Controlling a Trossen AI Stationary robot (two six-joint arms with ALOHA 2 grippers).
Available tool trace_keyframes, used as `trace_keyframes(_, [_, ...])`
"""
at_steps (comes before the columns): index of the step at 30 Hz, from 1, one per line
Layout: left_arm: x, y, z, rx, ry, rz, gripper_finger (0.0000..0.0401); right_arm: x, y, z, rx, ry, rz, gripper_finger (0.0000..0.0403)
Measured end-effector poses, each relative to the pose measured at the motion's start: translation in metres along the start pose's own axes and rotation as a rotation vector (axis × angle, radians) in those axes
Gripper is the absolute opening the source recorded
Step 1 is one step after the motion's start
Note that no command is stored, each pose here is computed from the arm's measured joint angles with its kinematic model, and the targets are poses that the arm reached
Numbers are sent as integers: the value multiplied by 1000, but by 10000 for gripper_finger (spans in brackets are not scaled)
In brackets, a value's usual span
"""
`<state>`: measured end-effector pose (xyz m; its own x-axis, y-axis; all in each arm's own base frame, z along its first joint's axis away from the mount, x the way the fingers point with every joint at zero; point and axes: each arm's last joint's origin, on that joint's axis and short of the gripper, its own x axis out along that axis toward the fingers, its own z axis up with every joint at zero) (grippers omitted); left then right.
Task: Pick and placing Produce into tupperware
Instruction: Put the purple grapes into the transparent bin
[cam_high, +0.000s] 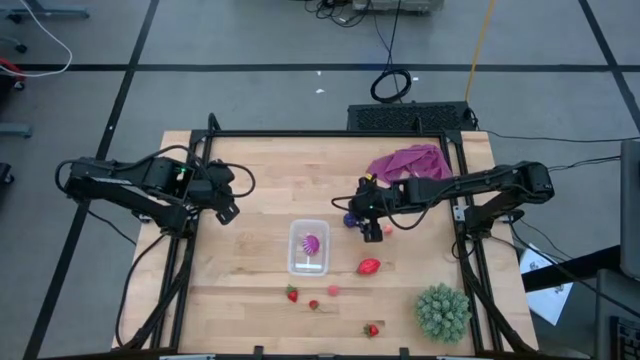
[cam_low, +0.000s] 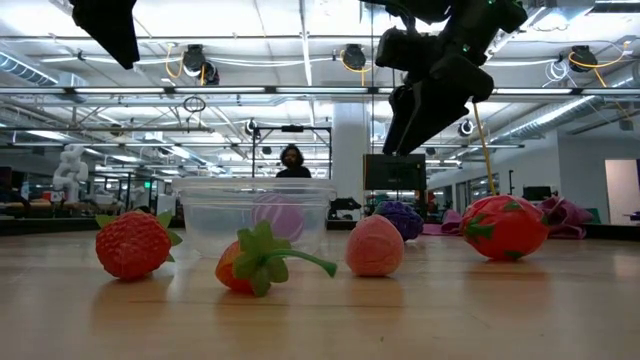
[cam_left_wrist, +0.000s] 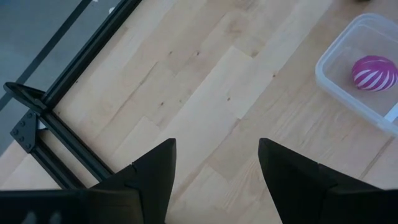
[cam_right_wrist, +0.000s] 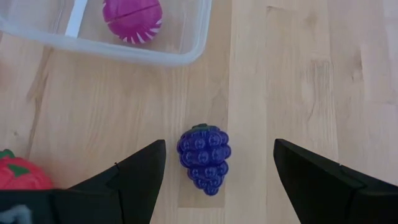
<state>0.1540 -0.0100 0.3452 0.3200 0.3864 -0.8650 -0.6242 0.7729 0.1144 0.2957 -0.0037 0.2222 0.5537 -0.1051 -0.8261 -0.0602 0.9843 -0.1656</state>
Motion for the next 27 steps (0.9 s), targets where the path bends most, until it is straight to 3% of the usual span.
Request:
trace_keyframes(21, [0, 0, 0, 0, -1, -1, 232, 0, 1, -2, -24, 27, -38, 301])
trace_keyframes(27, [0, 0, 0, 7, -2, -1, 232, 0, 1, -2, 73, 23, -43, 293])
